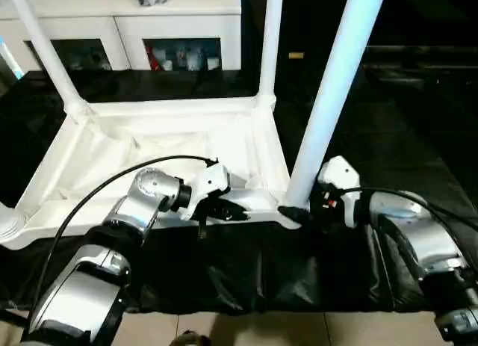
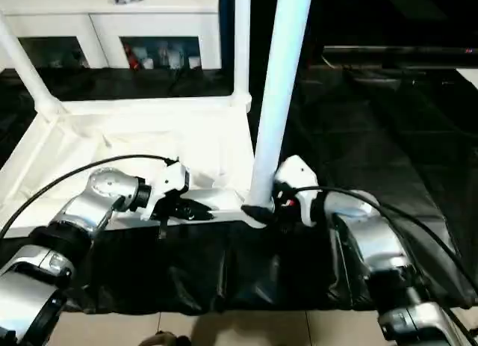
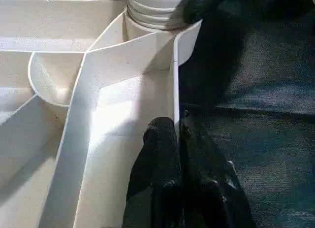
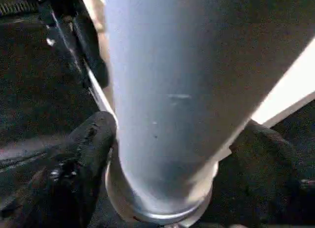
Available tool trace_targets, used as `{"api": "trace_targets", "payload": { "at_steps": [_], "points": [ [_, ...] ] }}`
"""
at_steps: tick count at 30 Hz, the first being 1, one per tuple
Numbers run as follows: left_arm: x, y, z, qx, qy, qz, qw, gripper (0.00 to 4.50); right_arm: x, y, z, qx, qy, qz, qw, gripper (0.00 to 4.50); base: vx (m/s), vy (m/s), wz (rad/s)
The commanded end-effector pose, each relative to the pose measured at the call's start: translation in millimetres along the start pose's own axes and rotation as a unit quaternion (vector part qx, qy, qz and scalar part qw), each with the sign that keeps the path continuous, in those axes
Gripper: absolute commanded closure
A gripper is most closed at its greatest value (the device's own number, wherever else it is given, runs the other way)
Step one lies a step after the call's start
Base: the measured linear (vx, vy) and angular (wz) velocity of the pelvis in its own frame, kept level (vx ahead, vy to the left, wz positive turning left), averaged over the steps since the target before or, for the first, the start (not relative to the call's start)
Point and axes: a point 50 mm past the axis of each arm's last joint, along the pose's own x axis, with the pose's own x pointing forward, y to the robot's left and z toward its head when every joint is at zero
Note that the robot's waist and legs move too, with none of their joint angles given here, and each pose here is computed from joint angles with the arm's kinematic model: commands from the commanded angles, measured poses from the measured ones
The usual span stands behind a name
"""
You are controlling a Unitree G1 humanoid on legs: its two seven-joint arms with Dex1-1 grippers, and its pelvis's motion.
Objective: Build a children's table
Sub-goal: Rotate leg to tighten
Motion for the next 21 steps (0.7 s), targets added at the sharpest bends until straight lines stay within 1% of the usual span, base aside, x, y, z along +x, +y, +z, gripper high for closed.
{"api": "trace_targets", "payload": {
  "at_steps": [1,3,4,5,6,7,9,11,13,14,17,20,21],
  "points": [
    [-2,-1.5,-6.0,-0.011,0.018,-0.013,1.0,4.5,3.7,-0.6,2.0,-0.011,0.004,0.014,1.0,0.96,0.0,0.0,0.0],
    [-2,-0.9,-5.7,-0.012,0.017,-0.011,1.0,4.5,4.2,-0.8,1.6,-0.01,0.005,0.019,1.0,1.19,0.0,0.0,0.0],
    [-3,0.0,-5.3,-0.012,0.018,-0.009,1.0,4.5,4.5,-1.1,1.0,-0.01,0.007,0.021,1.0,1.19,0.0,0.0,0.0],
    [-3,0.0,-5.3,-0.012,0.018,-0.009,1.0,4.5,4.5,-1.1,1.0,-0.01,0.007,0.021,1.0,1.41,0.0,0.0,0.0],
    [-4,0.7,-5.1,-0.012,0.019,-0.008,1.0,4.5,5.0,-1.7,0.3,-0.01,0.008,0.024,1.0,1.41,0.0,0.0,0.0],
    [-4,1.4,-4.7,-0.011,0.02,-0.008,1.0,4.5,5.4,-2.3,-0.2,-0.01,0.009,0.024,1.0,1.54,0.0,0.0,0.0],
    [-5,1.9,-4.4,-0.01,0.021,-0.008,1.0,4.5,6.3,-2.6,-0.9,-0.011,0.01,0.027,1.0,1.57,0.0,0.0,0.0],
    [-6,2.7,-3.7,-0.01,0.022,-0.008,1.0,4.5,7.6,-2.8,-2.2,-0.01,0.012,0.034,0.999,1.71,0.0,0.0,0.0],
    [-6,3.3,-3.2,-0.013,0.021,-0.006,1.0,4.5,8.4,-2.6,-2.4,-0.008,0.011,0.034,0.999,1.74,0.0,0.0,0.0],
    [-5,4.0,-2.3,-0.015,0.017,-0.003,1.0,4.5,9.1,-2.2,-2.5,-0.004,0.008,0.033,0.999,1.75,0.0,0.0,0.0],
    [3,6.8,3.0,-0.024,0.001,0.028,0.999,4.5,12.0,2.6,-3.9,0.029,-0.017,0.016,0.999,1.76,0.0,0.0,0.0],
    [19,7.0,10.1,-0.031,-0.01,0.064,0.997,4.5,19.8,8.1,-8.5,0.062,-0.027,-0.042,0.997,1.76,0.0,0.0,0.0],
    [19,7.0,10.1,-0.031,-0.01,0.064,0.997,4.5,19.8,8.1,-8.5,0.062,-0.027,-0.042,0.997,1.76,0.0,0.0,0.0]
  ]
}}
